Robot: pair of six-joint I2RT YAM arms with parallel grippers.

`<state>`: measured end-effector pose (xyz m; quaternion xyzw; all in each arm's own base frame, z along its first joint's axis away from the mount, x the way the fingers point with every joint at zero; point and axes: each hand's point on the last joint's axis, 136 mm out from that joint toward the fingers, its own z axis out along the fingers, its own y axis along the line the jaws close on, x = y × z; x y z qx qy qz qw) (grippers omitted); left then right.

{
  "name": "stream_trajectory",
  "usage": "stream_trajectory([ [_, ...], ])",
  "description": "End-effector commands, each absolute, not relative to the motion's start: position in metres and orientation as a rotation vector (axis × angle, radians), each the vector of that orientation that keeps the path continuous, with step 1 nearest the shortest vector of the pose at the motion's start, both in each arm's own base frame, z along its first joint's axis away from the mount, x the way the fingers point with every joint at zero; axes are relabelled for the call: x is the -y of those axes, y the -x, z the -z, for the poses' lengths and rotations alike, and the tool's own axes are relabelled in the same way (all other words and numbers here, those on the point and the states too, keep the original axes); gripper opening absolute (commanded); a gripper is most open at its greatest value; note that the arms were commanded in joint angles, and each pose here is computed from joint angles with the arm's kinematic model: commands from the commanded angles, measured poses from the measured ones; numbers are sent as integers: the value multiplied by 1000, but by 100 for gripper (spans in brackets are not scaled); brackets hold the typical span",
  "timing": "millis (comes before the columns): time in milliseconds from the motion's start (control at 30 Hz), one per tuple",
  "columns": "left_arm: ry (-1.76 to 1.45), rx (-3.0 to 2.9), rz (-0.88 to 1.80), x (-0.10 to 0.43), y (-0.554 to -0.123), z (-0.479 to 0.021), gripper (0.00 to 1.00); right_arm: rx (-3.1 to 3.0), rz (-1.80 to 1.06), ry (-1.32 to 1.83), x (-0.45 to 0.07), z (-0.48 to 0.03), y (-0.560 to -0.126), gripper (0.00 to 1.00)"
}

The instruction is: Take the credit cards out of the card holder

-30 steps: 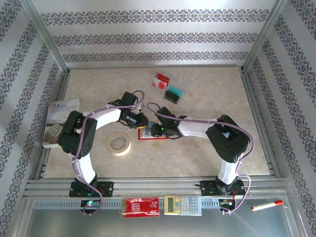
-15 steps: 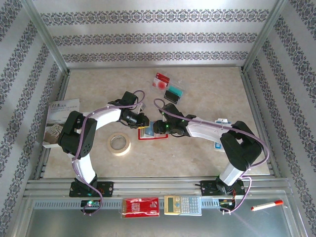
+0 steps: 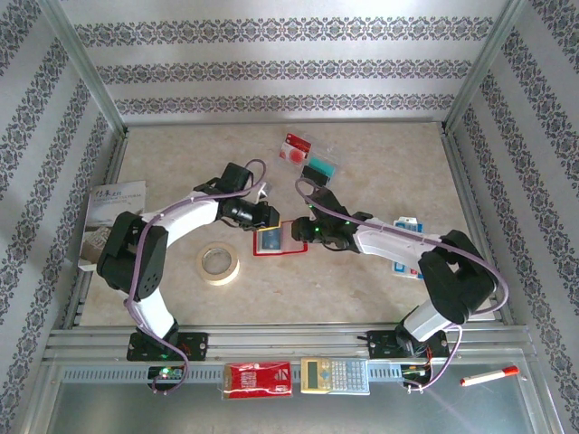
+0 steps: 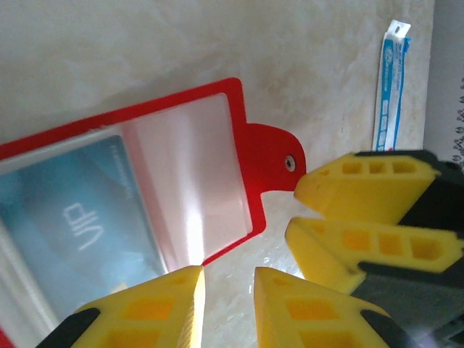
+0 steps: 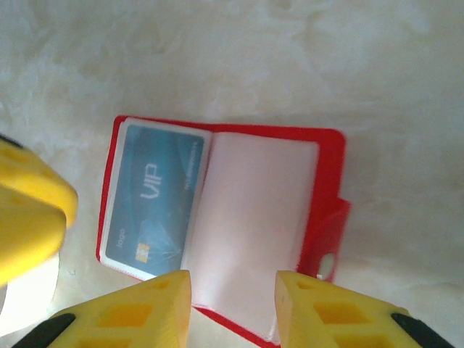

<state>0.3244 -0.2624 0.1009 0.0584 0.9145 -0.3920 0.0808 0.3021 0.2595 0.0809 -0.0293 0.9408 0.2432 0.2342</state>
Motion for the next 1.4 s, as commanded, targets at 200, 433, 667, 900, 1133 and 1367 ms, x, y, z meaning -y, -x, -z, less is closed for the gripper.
stream_trajectory([
  [200, -52, -2793, 983, 255, -330, -80, 28, -2553, -629, 34, -241, -92, -303, 38],
  [433, 224, -2745, 948, 202, -333, -78, 31, -2586, -559, 243, -282, -90, -292, 39],
  [667, 282, -2748, 986, 192, -328, -75, 33, -2698, -392, 292, -301, -55, -295, 41],
  [900, 280, -2748, 1110, 207, -323, -72, 34, -2776, -347, 297, -304, -31, -296, 42],
  [1133, 240, -2775, 1133, 217, -318, -67, 30, -2847, -301, 255, -291, -7, -291, 39],
  [1367, 202, -2806, 1141, 226, -313, -63, 29, -2885, -273, 238, -282, 7, -287, 34],
])
